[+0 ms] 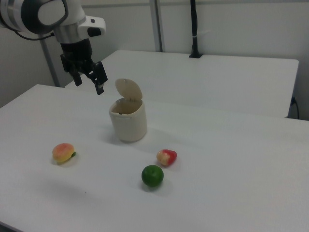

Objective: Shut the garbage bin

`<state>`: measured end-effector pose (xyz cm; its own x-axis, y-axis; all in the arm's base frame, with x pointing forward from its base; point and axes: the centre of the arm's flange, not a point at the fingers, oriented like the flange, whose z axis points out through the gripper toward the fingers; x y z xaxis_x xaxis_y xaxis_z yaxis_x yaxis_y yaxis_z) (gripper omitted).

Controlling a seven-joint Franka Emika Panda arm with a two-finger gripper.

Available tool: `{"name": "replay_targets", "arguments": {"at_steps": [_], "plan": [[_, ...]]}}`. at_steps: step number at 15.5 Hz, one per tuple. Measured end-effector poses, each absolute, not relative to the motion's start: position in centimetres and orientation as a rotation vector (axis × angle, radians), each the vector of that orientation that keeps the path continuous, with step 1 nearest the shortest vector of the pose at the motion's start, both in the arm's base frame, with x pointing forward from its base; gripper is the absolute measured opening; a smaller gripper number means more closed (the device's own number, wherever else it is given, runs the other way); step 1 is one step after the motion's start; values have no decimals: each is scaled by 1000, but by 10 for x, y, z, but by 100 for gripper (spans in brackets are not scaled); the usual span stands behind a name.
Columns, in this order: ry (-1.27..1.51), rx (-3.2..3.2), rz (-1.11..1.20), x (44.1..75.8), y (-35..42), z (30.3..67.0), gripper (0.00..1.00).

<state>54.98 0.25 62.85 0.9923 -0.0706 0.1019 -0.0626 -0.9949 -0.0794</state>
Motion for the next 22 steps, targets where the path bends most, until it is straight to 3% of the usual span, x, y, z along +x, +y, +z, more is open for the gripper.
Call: {"name": "replay_targets", "arguments": {"at_steps": [3,6,14,22], "plan": [[103,-3060,-158,551,3,627,99],[97,-3059,-161,551,3,627,90],[77,-3056,-190,558,10,621,4],[81,-2988,-367,574,16,621,1]]}}
